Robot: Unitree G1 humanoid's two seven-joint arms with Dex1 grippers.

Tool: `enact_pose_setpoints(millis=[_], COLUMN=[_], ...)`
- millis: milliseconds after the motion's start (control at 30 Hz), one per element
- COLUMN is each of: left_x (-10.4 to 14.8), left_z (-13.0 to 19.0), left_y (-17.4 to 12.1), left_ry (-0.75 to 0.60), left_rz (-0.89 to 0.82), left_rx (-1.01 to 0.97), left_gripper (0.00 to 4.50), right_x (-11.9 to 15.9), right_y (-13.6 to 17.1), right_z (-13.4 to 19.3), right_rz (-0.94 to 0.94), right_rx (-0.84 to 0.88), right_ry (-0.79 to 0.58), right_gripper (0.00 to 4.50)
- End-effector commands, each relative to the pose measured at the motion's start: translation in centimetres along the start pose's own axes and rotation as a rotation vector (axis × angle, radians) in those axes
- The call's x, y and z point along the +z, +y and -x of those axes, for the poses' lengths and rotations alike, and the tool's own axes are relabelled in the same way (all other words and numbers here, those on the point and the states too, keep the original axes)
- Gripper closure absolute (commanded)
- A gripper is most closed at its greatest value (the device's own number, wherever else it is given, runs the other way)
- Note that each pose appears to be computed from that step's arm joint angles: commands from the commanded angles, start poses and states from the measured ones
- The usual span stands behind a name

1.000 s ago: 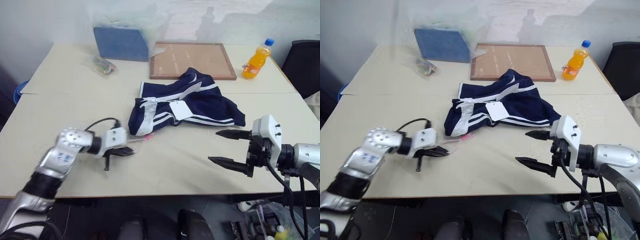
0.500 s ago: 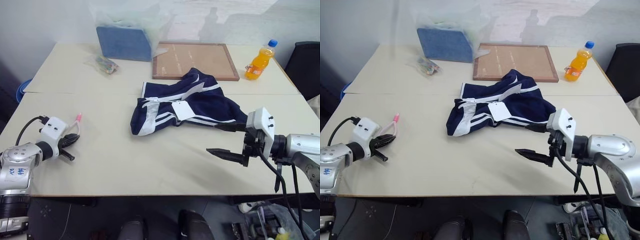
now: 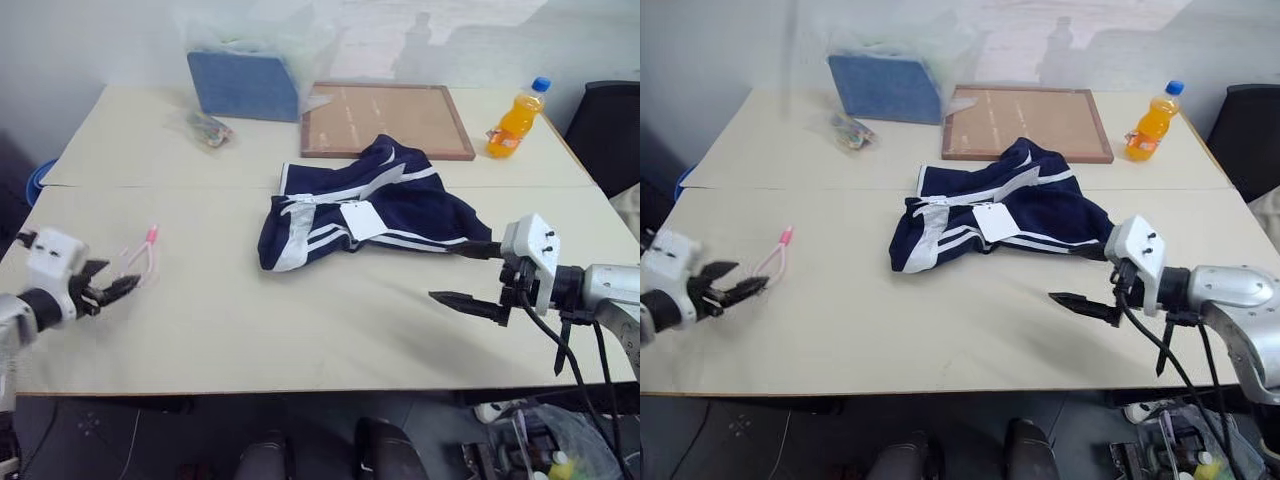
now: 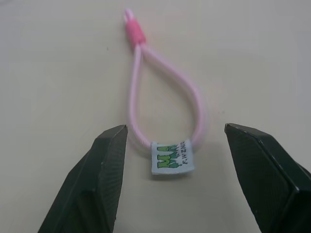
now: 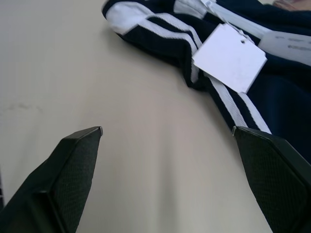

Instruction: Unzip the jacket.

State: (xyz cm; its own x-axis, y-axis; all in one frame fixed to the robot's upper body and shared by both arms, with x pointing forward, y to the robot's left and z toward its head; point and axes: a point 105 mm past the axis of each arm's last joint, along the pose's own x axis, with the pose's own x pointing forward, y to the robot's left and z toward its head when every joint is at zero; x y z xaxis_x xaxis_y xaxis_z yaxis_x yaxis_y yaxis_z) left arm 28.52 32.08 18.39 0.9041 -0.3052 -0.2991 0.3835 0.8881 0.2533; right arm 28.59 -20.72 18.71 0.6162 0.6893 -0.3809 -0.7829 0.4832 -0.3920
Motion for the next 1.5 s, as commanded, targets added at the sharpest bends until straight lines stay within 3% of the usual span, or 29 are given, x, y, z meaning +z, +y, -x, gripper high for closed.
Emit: enact_pose_setpoints(millis=[33,167,367,533,733,833,1067,1167,1367,1500], left_x=[5.2,6.3,6.7,7.4,8.1,7.8,7.0,6.6,5.5,4.7], left_z=[0.1,-4.8,-11.1,-15.5,-18.0,-18.2,-18.0,-17.7,-16.6,-12.6], left_y=[-6.3,-13.5,-17.8,-18.6,-19.0,-18.8,-18.2,-17.6,-15.6,-16.6], left_ry=[-0.177,-0.140,-0.131,-0.131,-0.126,-0.113,-0.095,-0.083,-0.070,-0.181], left_rz=[-0.080,-0.367,-0.724,-0.897,-0.940,-0.931,-0.930,-0.932,-1.046,-1.045], left_rx=[-0.313,-0.545,-0.644,-0.574,-0.519,-0.517,-0.520,-0.520,-0.520,-0.746], left_gripper=[1.31,1.31,1.31,1.31,1.31,2.15,4.41,4.50,4.50,4.50], right_x=[-1.2,-2.5,-4.2,-4.5,-4.3,-4.5,-4.6,-5.0,-6.5,-5.1], right_y=[-1.4,-3.8,-6.1,-7.9,-9.9,-10.2,-10.1,-9.5,-4.1,1.6], right_z=[0.6,-1.0,-3.8,-6.4,-8.9,-9.1,-8.3,-7.4,-4.1,-0.5], right_rz=[0.196,0.307,0.412,0.441,0.457,0.462,0.476,0.482,0.356,0.216], right_rx=[-0.085,-0.228,-0.298,-0.341,-0.380,-0.369,-0.334,-0.292,-0.037,0.154], right_ry=[0.104,0.146,0.216,0.219,0.220,0.226,0.213,0.225,0.258,0.242], right_gripper=[0.00,0.00,0.00,0.00,0.00,0.86,3.41,4.48,4.48,4.48])
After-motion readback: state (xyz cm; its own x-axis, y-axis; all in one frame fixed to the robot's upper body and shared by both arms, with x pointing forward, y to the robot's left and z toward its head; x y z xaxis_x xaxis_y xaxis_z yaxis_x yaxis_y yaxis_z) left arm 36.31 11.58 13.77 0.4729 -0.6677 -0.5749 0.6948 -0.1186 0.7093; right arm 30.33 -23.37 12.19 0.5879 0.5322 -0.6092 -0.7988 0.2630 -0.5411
